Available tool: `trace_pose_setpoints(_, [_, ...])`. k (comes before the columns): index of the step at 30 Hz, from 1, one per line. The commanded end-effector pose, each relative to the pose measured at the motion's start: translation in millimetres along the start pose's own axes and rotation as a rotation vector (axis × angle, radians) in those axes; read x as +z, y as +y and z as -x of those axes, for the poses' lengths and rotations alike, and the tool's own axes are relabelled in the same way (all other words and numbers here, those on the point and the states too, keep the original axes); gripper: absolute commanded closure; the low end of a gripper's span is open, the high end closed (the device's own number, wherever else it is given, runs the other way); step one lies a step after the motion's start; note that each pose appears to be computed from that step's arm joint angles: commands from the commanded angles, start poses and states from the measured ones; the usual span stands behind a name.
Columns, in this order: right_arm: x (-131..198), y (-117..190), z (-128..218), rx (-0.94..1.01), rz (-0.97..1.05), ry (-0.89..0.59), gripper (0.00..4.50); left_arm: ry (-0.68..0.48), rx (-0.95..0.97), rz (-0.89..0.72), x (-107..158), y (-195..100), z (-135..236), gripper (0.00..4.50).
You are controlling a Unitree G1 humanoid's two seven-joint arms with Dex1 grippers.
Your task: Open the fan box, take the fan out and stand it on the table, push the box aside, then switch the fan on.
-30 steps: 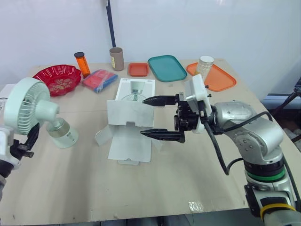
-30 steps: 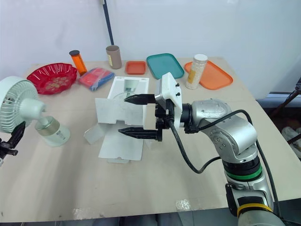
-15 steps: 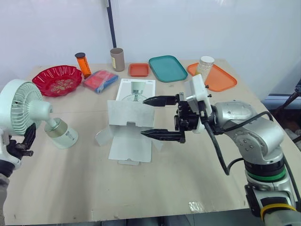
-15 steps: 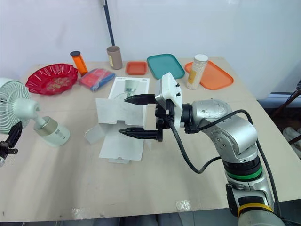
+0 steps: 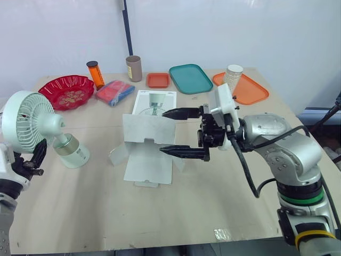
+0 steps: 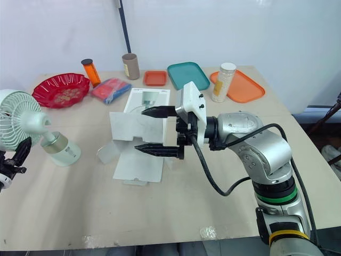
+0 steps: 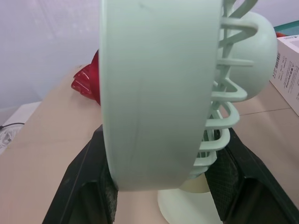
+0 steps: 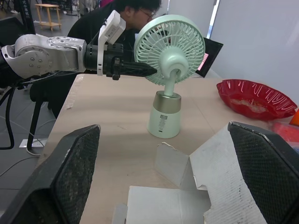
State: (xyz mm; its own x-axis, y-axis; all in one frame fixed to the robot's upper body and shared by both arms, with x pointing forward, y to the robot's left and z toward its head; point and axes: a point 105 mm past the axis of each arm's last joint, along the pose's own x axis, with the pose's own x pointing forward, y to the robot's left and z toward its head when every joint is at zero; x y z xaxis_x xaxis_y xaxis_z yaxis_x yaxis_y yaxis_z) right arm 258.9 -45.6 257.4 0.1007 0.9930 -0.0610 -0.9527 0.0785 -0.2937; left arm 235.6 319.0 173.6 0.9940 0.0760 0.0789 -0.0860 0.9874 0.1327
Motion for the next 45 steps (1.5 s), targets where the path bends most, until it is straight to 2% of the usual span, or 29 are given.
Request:
trace_pose_setpoints(1, [8.8, 3.1, -2.7, 0.017, 0.041, -0.016, 0.0, 0.05, -0.013, 0.007, -11.1, -1.1, -0.5, 2.47])
trace_pose_setpoints(3, [8.8, 3.2, -2.8, 0.018, 0.042, -0.016, 0.0, 0.046, -0.015, 0.011, -10.5, -1.3, -0.9, 1.49])
trace_pose_setpoints(8, [8.5, 3.4, -1.5, 0.018, 0.042, -0.015, 0.0, 0.042, -0.019, 0.009, -9.6, -2.3, -1.1, 0.06])
trace_pose_setpoints(19, [6.7, 3.8, -0.6, 0.016, 0.043, -0.012, 0.0, 0.037, -0.01, 0.005, -7.7, 0.4, 1.2, 0.06])
trace_pose_setpoints(34, [3.0, 6.3, 1.1, 0.016, 0.032, -0.006, 0.0, 0.073, 0.078, 0.081, -3.1, 26.2, 40.9, 0.06])
trace_pose_setpoints(37, [2.6, 6.7, 2.6, 0.011, 0.031, -0.003, 0.0, 0.119, 0.033, 0.097, -5.6, 24.0, 54.6, 0.06])
trace_pose_setpoints(41, [0.4, 10.0, 7.0, 0.005, 0.024, 0.011, 0.0, 0.233, -0.178, 0.085, -1.0, 7.8, 83.0, 0.06])
trace_pose_setpoints(45, [-5.0, 12.2, 7.5, -0.004, 0.015, 0.024, 0.0, 0.311, -0.347, 0.041, 4.2, -2.0, 95.4, 0.06])
